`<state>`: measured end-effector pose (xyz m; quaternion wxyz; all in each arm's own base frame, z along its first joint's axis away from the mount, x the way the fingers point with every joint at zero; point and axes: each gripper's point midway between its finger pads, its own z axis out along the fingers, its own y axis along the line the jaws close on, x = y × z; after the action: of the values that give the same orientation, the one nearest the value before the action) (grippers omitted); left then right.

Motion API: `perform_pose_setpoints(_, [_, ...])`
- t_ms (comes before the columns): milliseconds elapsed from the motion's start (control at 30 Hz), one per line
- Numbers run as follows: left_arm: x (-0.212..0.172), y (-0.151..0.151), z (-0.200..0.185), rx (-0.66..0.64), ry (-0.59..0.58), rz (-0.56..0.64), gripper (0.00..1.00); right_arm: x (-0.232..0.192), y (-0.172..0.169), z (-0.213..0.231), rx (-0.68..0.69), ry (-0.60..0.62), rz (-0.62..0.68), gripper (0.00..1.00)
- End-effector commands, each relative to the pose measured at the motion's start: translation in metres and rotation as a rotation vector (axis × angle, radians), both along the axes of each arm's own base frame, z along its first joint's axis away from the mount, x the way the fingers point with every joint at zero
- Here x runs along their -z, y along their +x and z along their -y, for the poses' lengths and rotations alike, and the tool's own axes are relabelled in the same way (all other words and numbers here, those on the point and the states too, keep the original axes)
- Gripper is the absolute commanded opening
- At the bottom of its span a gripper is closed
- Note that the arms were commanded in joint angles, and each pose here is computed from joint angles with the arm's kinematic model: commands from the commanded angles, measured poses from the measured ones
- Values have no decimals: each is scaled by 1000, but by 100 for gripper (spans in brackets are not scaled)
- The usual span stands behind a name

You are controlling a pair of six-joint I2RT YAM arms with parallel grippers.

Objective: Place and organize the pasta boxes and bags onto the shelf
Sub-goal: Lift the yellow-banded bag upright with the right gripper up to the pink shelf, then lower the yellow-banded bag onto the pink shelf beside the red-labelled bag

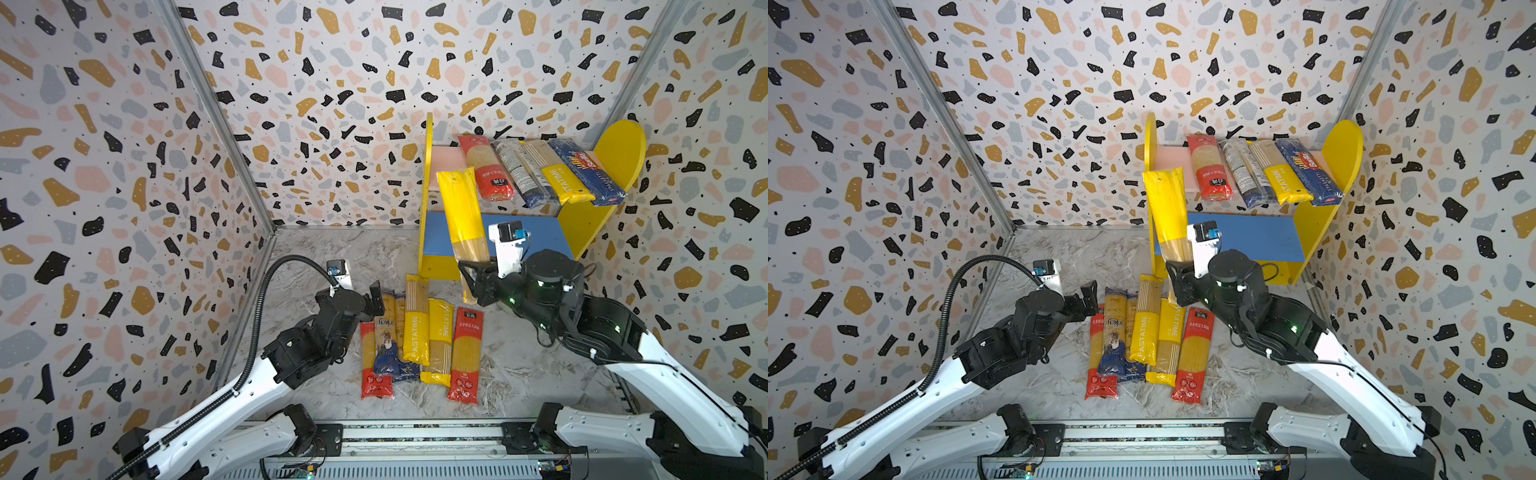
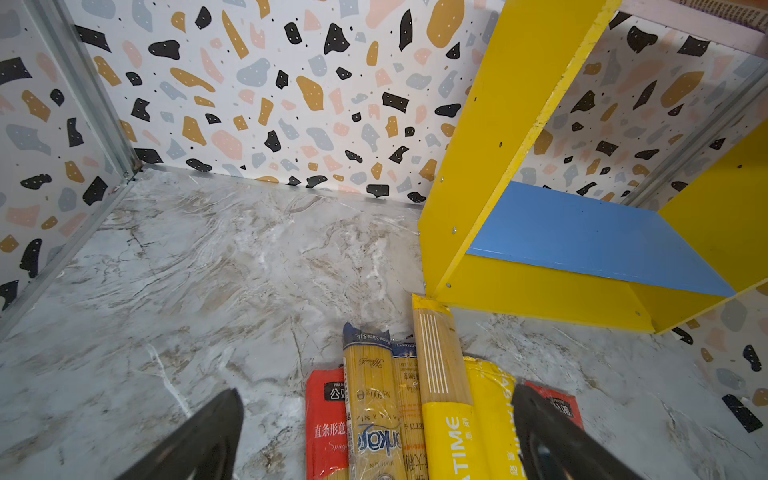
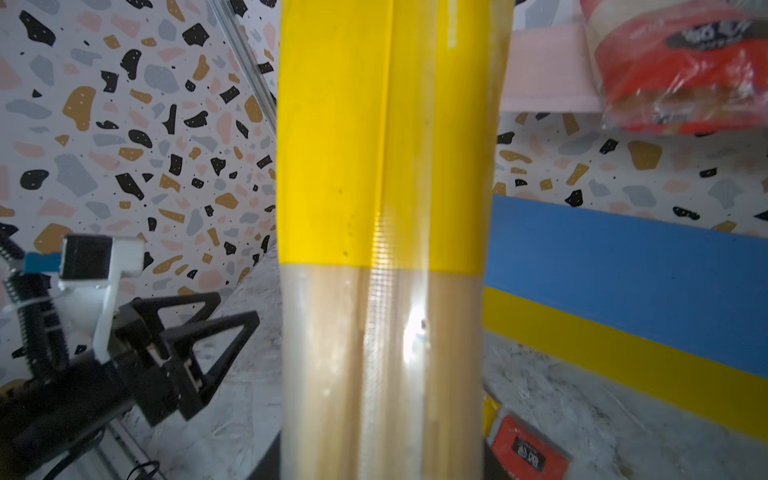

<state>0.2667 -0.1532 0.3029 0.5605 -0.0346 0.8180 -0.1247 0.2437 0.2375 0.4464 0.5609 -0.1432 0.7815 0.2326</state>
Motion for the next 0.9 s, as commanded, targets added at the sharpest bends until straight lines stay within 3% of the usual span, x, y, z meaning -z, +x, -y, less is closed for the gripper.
perform_pose_setpoints(0, [-6, 0, 4, 27, -33, 37, 100, -80, 15, 16, 97, 91, 195, 26])
perform_pose_setpoints(467, [-15, -4, -8, 9, 2, 81, 100, -168, 132, 38, 296, 113, 397, 27])
perform_pose_setpoints(867, [-16, -4, -19, -31, 50, 92, 100, -144, 220, 42, 274, 196, 351, 27])
